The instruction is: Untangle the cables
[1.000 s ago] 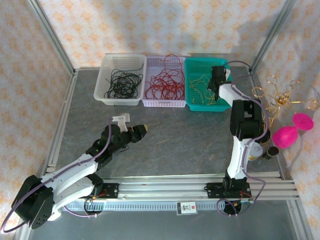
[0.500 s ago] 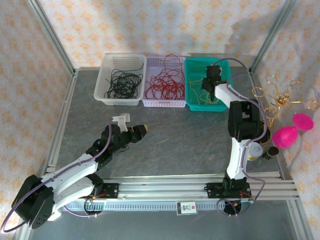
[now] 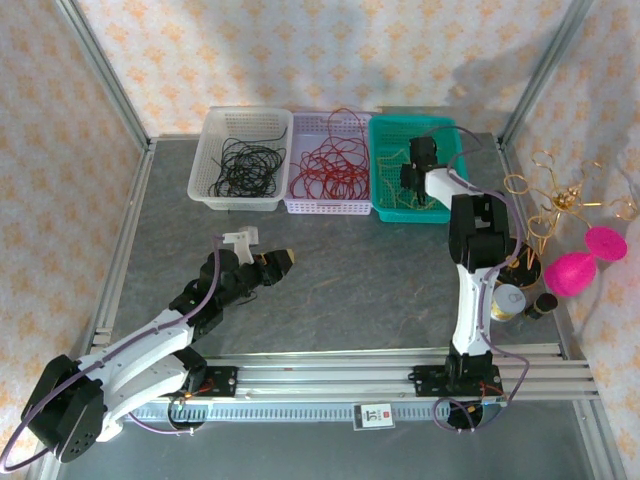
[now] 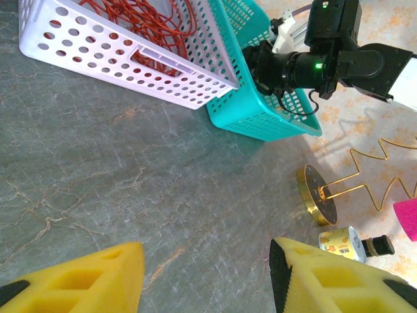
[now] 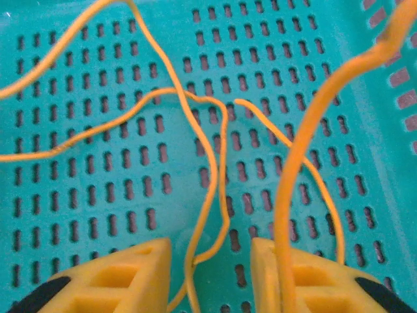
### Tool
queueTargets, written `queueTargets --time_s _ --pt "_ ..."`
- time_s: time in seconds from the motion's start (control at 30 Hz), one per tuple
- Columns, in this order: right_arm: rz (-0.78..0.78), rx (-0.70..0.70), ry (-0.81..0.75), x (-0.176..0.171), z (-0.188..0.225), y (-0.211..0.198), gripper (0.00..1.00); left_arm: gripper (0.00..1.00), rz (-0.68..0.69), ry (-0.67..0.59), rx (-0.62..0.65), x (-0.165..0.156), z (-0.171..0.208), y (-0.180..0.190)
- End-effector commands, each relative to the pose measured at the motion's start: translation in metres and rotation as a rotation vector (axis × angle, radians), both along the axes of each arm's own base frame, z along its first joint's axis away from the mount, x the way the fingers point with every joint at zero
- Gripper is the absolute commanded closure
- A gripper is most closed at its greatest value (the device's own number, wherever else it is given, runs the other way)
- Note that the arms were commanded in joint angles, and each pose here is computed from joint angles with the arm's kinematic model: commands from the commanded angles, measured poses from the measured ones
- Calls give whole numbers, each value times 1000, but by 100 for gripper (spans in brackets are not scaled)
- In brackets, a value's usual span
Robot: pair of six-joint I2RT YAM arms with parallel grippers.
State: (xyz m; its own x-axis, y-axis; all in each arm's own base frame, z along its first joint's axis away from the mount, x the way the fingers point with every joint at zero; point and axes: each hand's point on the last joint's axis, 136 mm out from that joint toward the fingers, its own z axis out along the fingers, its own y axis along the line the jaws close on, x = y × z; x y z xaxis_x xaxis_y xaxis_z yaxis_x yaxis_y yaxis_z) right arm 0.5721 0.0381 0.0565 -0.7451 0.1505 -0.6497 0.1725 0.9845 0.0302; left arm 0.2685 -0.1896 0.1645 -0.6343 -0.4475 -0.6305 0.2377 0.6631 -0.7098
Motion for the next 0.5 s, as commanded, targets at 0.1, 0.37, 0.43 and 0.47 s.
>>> queueTargets --time_s 0.1,0.37,0.43,0.47 --pt "-18 -17 -161 -4 98 -3 58 47 16 -27 11 3 4 4" --pt "-4 -9 -251 -40 152 1 51 47 13 -35 2 3 7 4" --pt "1 -2 -264 -51 158 1 51 47 13 -37 1 2 7 4" --pt "2 1 -274 -58 162 1 52 47 12 -39 -1 3 9 4"
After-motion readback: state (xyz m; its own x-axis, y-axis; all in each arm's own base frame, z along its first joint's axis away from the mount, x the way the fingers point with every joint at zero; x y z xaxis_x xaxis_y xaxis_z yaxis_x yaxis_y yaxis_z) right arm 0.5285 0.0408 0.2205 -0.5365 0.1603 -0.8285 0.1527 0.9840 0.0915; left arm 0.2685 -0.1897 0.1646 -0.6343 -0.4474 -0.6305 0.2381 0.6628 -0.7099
